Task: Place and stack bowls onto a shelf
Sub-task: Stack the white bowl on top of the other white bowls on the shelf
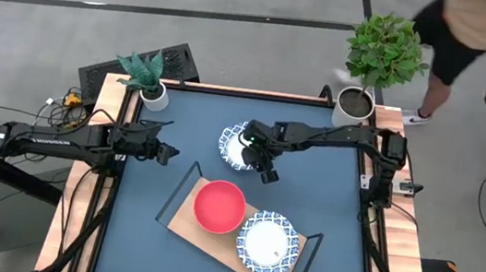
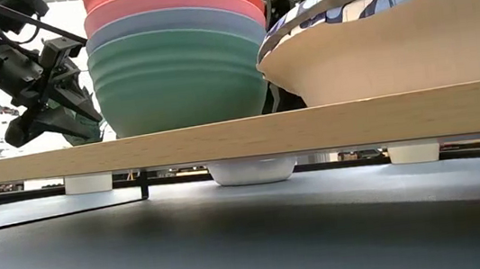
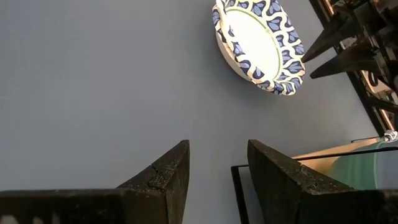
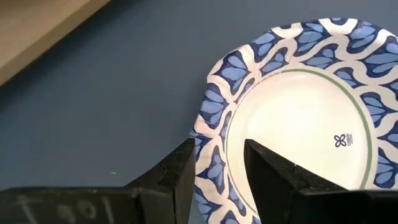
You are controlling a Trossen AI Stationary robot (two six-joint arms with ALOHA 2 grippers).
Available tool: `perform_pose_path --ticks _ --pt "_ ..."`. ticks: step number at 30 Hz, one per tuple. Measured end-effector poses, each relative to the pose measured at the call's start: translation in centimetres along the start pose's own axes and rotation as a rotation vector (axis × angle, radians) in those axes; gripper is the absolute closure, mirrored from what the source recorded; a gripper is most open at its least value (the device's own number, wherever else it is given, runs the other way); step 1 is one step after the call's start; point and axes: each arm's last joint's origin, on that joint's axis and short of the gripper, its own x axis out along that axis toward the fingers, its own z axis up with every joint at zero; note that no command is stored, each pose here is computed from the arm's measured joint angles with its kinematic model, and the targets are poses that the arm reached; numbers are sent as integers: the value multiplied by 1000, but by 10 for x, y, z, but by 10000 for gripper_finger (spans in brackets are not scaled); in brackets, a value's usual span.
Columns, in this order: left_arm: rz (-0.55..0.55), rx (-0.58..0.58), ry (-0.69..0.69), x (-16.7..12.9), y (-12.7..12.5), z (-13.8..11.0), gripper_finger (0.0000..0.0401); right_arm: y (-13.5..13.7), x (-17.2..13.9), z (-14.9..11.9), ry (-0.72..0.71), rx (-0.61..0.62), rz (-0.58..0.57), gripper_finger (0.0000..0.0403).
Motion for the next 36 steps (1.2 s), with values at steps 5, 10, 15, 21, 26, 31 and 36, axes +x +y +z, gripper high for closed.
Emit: perform_pose_path --ticks 5,10,15,21,26,31,36 --pt "0 0 0 0 0 0 254 -2 0 -1 0 12 -3 242" --pt "0 0 0 0 0 0 254 -3 -1 -2 -1 21 -6 242" --pt "1 1 0 0 0 0 254 -3 -1 -2 -3 20 -6 242" --pt "8 2 5 0 1 0 254 -3 7 -2 -5 26 19 242" --pt "7 2 6 0 1 -1 254 -4 18 -5 14 43 31 242" --pt "11 3 8 0 1 -1 254 -4 17 -4 8 42 27 242" --pt "11 3 8 0 1 -1 254 -4 14 -5 26 43 6 253"
